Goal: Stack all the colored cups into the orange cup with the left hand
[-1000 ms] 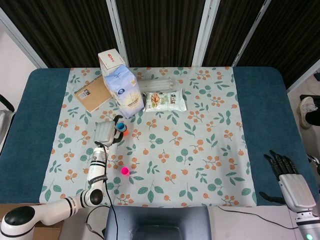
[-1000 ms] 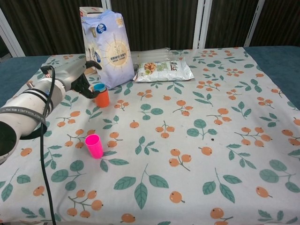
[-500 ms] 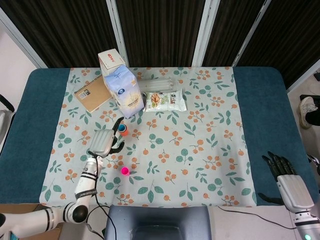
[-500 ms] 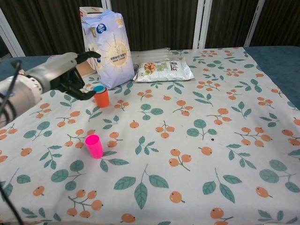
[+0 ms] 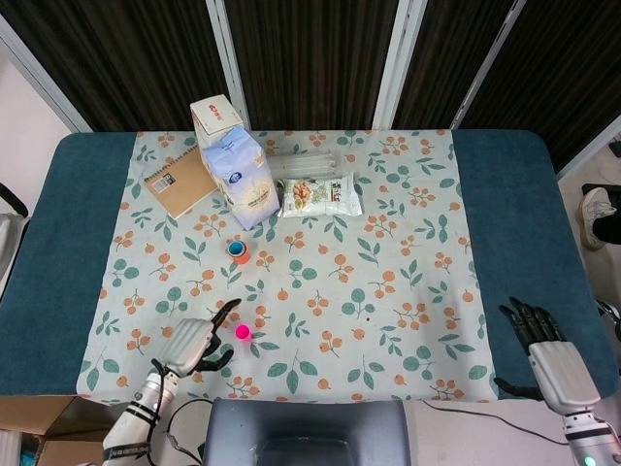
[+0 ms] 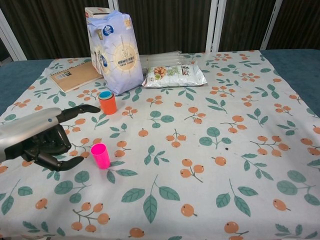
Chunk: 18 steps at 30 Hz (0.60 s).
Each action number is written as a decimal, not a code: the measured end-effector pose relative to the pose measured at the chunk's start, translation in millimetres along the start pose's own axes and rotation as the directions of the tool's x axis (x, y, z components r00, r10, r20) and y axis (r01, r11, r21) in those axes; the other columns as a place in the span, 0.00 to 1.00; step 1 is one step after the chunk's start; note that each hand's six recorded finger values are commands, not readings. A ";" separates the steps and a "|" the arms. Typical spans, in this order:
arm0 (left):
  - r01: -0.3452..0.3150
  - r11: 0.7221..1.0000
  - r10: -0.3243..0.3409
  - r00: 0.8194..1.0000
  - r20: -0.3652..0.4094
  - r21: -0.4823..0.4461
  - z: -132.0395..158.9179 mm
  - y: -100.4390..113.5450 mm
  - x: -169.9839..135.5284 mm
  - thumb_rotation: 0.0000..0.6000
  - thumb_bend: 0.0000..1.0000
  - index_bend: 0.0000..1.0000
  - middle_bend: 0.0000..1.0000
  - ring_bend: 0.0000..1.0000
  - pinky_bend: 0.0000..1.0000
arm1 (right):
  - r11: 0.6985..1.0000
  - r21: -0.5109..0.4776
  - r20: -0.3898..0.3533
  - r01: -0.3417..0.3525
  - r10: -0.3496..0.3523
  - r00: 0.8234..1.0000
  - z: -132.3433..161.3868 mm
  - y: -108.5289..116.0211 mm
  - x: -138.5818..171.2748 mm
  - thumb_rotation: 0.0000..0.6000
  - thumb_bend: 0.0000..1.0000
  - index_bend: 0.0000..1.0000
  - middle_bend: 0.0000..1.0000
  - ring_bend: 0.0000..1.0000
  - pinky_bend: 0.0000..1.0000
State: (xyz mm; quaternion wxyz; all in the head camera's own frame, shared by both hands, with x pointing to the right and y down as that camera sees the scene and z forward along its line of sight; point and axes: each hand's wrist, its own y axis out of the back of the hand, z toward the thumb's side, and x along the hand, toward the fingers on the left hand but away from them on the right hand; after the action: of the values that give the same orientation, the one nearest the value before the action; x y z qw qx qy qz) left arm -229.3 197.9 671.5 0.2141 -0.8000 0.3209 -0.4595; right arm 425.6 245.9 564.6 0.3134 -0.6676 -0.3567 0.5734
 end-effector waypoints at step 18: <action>-0.018 0.999 0.017 0.999 -0.041 -0.033 -3.5 -32.1 30.8 1.00 0.36 0.30 1.00 1.00 1.00 | 1.000 -0.010 -0.005 0.006 -0.006 1.000 -1.1 3.3 1.0 1.00 0.14 0.00 0.00 0.00 0.00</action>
State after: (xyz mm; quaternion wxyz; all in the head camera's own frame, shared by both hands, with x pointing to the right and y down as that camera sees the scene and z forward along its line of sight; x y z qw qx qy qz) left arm -210.7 198.4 712.1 0.1980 -0.7912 0.3398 -0.4683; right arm 427.2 244.9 561.5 0.3127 -0.6694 -0.3608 0.5691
